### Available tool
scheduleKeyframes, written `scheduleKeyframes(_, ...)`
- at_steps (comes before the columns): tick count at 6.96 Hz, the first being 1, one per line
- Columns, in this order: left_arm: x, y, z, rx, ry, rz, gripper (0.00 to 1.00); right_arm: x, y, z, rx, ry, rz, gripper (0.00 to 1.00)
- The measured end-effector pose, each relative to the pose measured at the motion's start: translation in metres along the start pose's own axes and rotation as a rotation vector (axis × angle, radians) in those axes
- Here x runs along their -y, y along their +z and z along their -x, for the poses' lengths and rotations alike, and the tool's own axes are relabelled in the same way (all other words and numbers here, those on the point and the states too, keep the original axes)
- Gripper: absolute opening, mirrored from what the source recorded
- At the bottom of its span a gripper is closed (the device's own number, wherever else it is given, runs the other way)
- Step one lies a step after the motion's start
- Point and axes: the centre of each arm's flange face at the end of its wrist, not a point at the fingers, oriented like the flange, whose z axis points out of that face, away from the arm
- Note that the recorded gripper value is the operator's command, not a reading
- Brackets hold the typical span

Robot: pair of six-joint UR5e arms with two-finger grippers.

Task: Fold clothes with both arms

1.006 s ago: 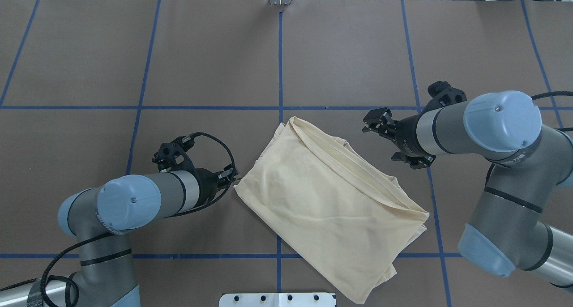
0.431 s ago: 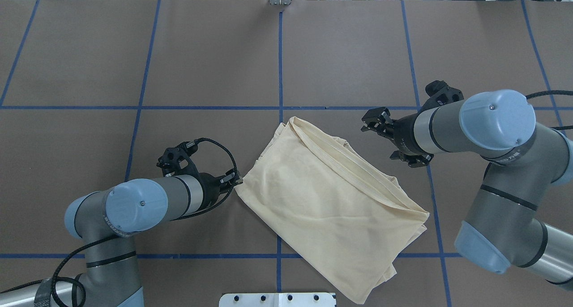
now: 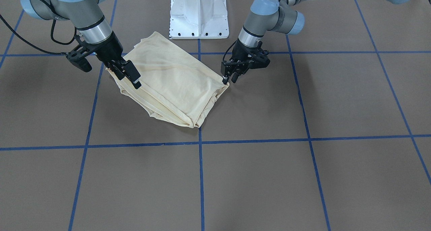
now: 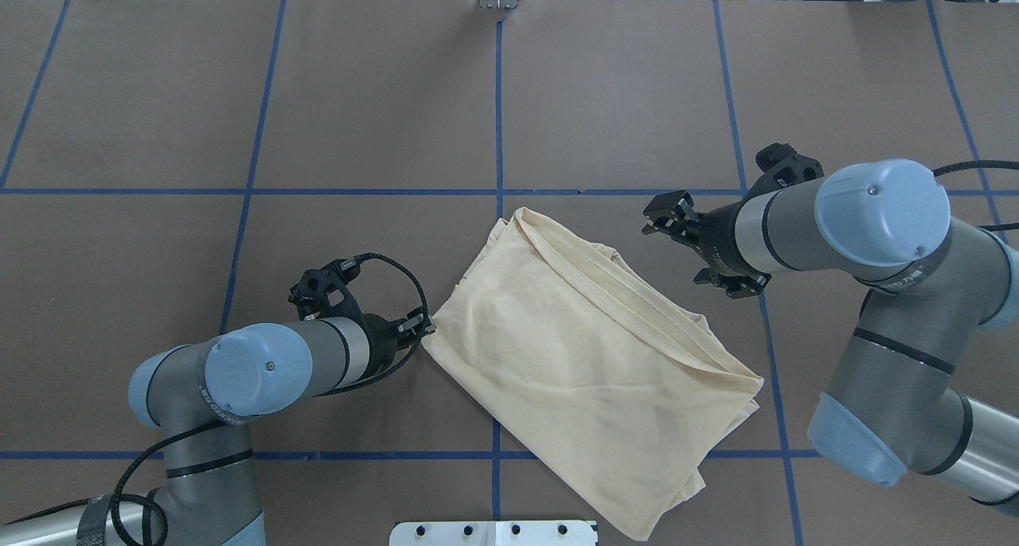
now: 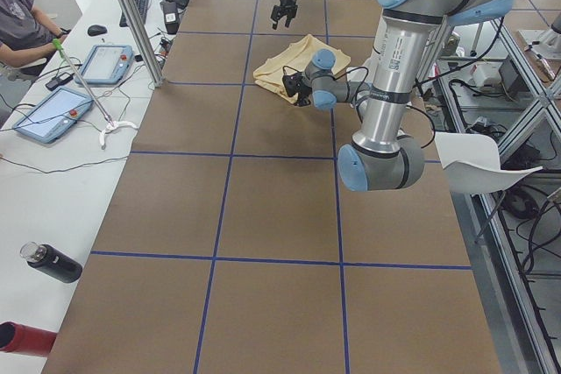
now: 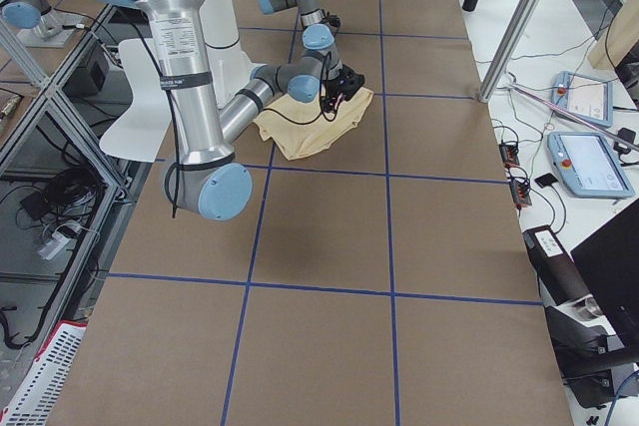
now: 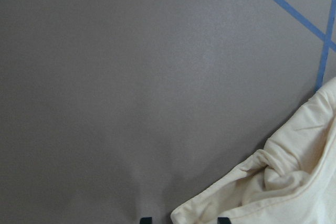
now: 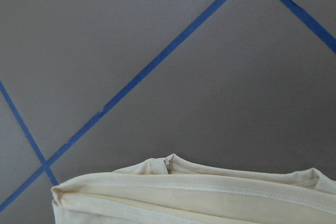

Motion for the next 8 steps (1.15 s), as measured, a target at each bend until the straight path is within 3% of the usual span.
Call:
scheduleKeyframes(1,-0.003,0.004,-0.003,0.002,0.002,0.002,0.4,0.0,0.0,0.0,0.0,0.001,0.0,1.0)
scheduleKeyframes(2,-0.005,0.007,-0.005,0.002,0.003,0.004,0.0,0.001,0.0,0.0,0.0,0.001,-0.001,1.0)
scheduleKeyframes(5,-0.002,0.005,-0.01,-0.006,0.007,0.0,0.0,0.002,0.0,-0.001,-0.003,0.003,-0.004,1.0)
scheduleKeyframes(6,0.012,-0.001,-0.014,-0.017,0.027,-0.018,0.0,0.002,0.001,-0.001,-0.004,0.004,-0.004,1.0)
scheduleKeyframes(8,0.075,-0.013,-0.015,-0.02,0.173,-0.106,0.0,0.002,0.002,-0.001,-0.005,0.004,-0.005,1.0)
